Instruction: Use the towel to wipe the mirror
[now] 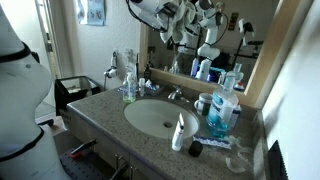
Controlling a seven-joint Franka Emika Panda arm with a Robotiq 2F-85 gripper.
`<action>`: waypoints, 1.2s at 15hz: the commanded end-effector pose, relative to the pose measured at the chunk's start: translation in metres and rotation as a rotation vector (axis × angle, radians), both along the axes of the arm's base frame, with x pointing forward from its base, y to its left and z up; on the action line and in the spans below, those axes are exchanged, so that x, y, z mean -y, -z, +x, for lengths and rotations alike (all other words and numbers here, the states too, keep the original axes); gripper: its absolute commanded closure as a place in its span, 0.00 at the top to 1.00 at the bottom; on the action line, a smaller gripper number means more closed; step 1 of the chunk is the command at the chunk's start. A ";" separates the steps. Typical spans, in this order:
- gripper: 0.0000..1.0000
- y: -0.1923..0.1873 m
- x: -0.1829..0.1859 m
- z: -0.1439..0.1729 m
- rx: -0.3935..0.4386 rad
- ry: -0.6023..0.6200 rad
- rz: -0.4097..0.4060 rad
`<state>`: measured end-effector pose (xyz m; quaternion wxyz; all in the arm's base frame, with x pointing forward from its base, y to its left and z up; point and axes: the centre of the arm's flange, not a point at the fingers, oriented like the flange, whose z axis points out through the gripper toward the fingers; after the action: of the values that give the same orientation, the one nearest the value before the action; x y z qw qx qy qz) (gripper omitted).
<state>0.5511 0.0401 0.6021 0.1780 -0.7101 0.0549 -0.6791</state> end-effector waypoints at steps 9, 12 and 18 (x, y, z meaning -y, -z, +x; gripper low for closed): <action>0.04 0.049 -0.127 0.013 0.050 -0.030 -0.210; 0.04 0.071 -0.172 0.025 0.048 -0.040 -0.229; 0.04 0.065 -0.165 0.043 0.052 0.098 -0.157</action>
<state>0.5842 0.2008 0.5437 0.1180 -0.7230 -0.0068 -0.6807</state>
